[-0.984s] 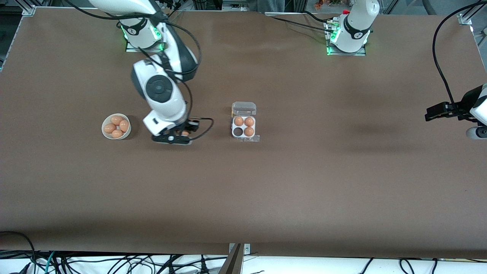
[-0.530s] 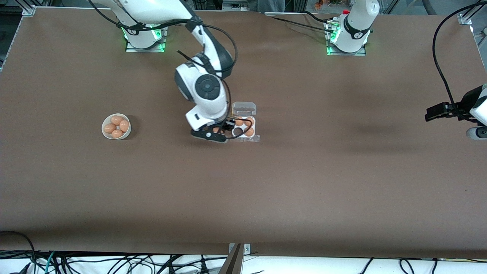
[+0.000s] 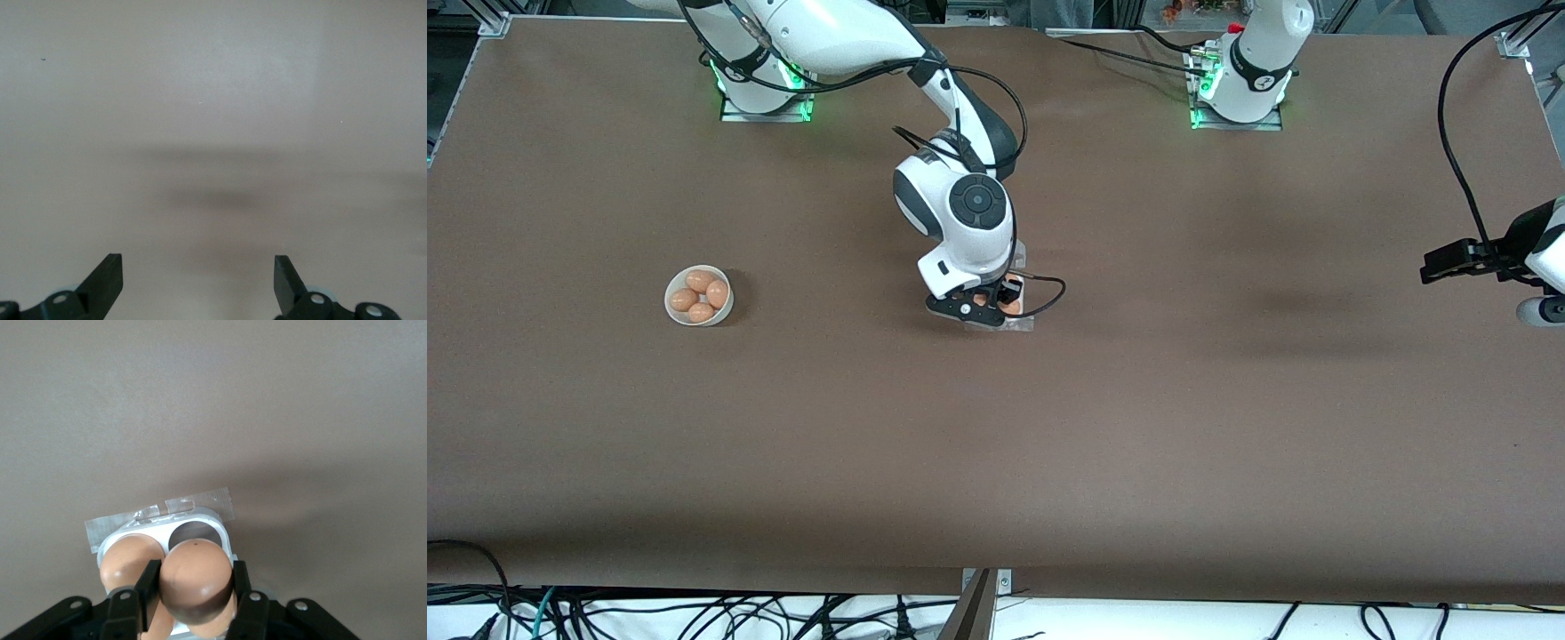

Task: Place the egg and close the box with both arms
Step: 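Lower the egg into the empty carton slot and open the right gripper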

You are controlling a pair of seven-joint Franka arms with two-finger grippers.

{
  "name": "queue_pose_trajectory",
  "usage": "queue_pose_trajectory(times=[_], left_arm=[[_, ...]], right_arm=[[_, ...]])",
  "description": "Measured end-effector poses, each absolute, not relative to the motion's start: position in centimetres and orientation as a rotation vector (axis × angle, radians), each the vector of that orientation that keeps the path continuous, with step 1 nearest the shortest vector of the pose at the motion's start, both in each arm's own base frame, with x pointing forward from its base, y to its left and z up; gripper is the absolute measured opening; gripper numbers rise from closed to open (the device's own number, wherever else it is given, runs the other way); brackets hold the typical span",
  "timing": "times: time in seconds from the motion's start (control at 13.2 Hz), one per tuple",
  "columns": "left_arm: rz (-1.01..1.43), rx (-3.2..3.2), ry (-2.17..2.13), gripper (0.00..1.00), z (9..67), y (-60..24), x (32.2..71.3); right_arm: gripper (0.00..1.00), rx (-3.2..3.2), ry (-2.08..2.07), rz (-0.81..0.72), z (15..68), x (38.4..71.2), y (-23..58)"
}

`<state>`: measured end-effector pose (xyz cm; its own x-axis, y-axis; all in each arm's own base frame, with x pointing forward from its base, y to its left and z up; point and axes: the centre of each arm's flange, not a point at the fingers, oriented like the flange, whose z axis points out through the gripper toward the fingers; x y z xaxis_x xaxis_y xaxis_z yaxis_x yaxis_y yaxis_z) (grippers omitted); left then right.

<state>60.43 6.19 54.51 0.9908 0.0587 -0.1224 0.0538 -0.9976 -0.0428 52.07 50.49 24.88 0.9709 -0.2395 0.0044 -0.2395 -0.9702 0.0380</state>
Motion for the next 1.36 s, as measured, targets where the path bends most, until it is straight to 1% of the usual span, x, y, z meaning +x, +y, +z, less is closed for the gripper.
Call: queue_pose_trajectory(times=[0.23,0.83,0.91,0.98,1.06,1.21,1.36], left_arm=[[0.192,-3.095,-0.087,1.0,54.5,6.2,60.4],[0.165,-3.096,-0.085,1.0,55.3,6.1,60.6],[0.159,-3.096,-0.085,1.0,55.5,6.1,60.6],[0.157,-3.096,-0.085,1.0,55.5,6.1,60.6],[0.156,-3.096,-0.084,1.0,55.6,6.1,60.6],[0.153,-3.096,-0.083,1.0,55.7,6.0,60.6],[0.151,-3.096,-0.083,1.0,55.7,6.0,60.7]], right_arm=[[0.47,3.076,-0.36,-0.006,23.8,51.6,50.9],[0.47,3.079,-0.354,-0.003,23.0,51.4,51.1],[0.5,3.079,-0.353,-0.003,22.8,51.4,51.2],[0.5,3.08,-0.354,0.0,22.7,51.5,51.1],[0.57,3.081,-0.355,0.004,22.7,51.6,51.1],[0.76,3.096,-0.353,0.024,22.9,51.8,51.2],[0.99,3.114,-0.35,0.048,23.3,52.0,51.4]])
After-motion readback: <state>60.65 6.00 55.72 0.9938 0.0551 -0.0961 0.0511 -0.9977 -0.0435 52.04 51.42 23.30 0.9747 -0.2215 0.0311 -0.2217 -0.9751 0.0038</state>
